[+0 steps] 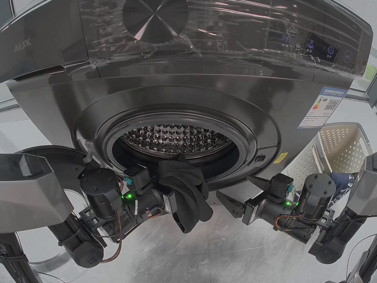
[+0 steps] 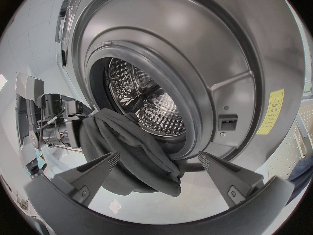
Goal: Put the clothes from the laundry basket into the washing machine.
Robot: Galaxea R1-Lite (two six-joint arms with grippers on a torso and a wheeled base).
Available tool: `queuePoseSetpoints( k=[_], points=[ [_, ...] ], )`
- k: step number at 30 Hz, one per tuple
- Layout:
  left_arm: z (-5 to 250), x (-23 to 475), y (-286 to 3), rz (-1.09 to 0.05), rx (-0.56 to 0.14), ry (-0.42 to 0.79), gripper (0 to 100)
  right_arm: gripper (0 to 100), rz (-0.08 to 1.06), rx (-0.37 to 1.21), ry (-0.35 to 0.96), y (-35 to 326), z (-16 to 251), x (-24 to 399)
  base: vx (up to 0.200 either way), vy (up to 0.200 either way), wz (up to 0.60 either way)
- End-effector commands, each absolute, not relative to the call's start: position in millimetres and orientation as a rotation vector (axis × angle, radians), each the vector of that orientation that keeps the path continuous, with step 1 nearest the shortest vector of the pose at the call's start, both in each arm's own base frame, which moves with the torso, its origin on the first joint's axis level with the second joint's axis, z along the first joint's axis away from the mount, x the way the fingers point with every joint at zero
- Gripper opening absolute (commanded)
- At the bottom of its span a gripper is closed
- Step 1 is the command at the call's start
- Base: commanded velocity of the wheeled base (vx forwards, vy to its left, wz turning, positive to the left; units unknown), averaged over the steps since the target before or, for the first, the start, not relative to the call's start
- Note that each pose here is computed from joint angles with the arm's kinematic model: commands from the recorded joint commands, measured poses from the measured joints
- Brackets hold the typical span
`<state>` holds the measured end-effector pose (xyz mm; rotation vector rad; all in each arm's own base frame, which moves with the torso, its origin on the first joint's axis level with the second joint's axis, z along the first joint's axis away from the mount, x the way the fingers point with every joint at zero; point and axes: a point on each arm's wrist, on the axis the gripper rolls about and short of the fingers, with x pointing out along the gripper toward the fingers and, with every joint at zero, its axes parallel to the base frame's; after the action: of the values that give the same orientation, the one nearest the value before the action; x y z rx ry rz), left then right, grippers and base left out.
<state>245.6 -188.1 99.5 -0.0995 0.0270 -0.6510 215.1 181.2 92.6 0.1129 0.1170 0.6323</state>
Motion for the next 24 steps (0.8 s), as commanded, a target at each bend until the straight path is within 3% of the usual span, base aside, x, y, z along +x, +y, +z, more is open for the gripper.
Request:
queuePoseSetpoints(
  k=[1,5,16,24],
  points=[
    [88.6,245.3,-188.9,-0.648,-0.084,0.063,0,100,0.640,0.105,0.129,180.0,91.8,210.3,0.000,0.000,0.00],
    [91.6,248.3,-189.9,-0.646,-0.085,0.045,0,100,0.646,0.105,0.129,181.5,91.6,209.5,-0.150,0.000,0.00],
    [103.2,291.0,-201.6,-0.612,-0.130,-0.073,0,100,0.695,0.092,0.158,188.9,86.9,196.3,0.000,0.000,0.00],
    [108.2,342.4,-229.5,-0.597,-0.175,-0.202,0,100,0.705,0.086,0.170,189.9,84.7,192.6,0.000,0.000,0.00]
  ],
)
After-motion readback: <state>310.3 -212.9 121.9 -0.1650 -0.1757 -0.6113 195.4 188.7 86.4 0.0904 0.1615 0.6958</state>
